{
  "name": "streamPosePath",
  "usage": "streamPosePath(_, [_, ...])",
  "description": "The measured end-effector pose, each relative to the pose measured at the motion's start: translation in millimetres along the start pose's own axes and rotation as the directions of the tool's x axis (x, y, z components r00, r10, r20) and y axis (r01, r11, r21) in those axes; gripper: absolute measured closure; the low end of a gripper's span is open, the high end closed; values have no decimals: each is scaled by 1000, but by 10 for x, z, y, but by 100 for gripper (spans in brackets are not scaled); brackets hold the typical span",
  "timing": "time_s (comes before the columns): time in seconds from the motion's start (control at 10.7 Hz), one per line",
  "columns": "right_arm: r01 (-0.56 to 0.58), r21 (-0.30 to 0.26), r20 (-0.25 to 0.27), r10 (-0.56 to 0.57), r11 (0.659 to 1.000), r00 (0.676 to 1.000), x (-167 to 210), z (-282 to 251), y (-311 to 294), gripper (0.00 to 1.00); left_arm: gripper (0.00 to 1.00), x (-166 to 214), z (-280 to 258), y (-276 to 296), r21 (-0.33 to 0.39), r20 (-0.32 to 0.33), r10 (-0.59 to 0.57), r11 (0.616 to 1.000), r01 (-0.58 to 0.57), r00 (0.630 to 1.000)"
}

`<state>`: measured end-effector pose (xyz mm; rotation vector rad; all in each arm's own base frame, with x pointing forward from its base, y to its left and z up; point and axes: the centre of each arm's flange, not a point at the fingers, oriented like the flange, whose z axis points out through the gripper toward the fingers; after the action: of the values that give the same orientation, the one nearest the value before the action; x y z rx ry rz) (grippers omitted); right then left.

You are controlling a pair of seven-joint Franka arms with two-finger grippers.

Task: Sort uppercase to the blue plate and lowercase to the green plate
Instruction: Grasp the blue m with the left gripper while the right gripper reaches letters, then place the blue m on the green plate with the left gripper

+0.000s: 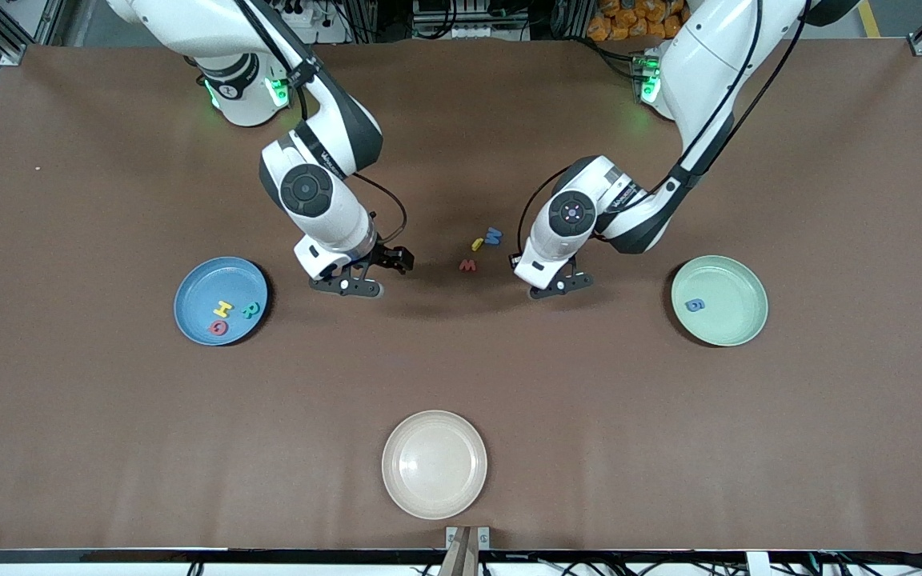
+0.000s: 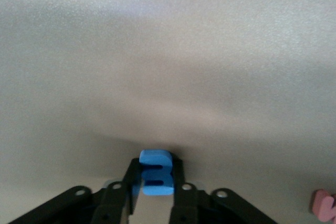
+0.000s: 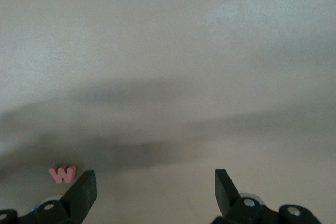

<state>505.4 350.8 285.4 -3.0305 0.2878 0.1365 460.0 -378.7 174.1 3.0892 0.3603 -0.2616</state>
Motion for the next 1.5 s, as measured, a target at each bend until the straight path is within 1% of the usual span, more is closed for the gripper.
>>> streamPosePath(0.37, [-62, 13, 7, 62, 998, 998, -344, 36, -334, 0, 73, 4, -4, -2, 3, 0, 1, 1000, -1, 1000])
streamPosePath(0.47, [-71, 17, 7, 71, 997, 997, -438, 44, -418, 0, 73, 23, -12, -26, 21, 3, 4, 1000, -4, 1000])
streamPosePath(0.56, [-82, 21, 6, 82, 996, 997, -503, 49, -478, 0, 73, 72, -66, -81, 54, 11, 23, 998, -23, 1000])
streamPosePath(0.75, [-103, 30, 3, 103, 994, 995, -578, 75, -554, 1, 73, 313, -383, -334, 106, 24, 103, 989, -105, 994])
streamPosePath(0.84, [-114, 35, 2, 114, 993, 993, -592, 102, -575, 1, 73, 472, -591, -546, 128, 37, 152, 980, -156, 988])
streamPosePath(0.94, [-136, 43, 0, 136, 990, 991, -607, 138, -603, 4, 73, 658, -808, -828, 149, 53, 208, 966, -214, 977])
streamPosePath(1.12, [-184, 60, -1, 184, 981, 983, -702, 208, -707, 7, 73, 1077, -1133, -1532, 205, 76, 318, 923, -326, 945])
streamPosePath(1.22, [-198, 61, 2, 198, 978, 980, -768, 232, -767, 8, 73, 1284, -1207, -1922, 218, 95, 359, 903, -371, 929])
streamPosePath(1.4, [-198, 64, 2, 198, 978, 980, -817, 219, -823, 9, 73, 1596, -1211, -2648, 206, 140, 436, 865, -457, 889])
streamPosePath(1.5, [-202, 60, 1, 202, 978, 979, -775, 183, -815, 9, 73, 1701, -1186, -2965, 202, 159, 460, 851, -485, 874])
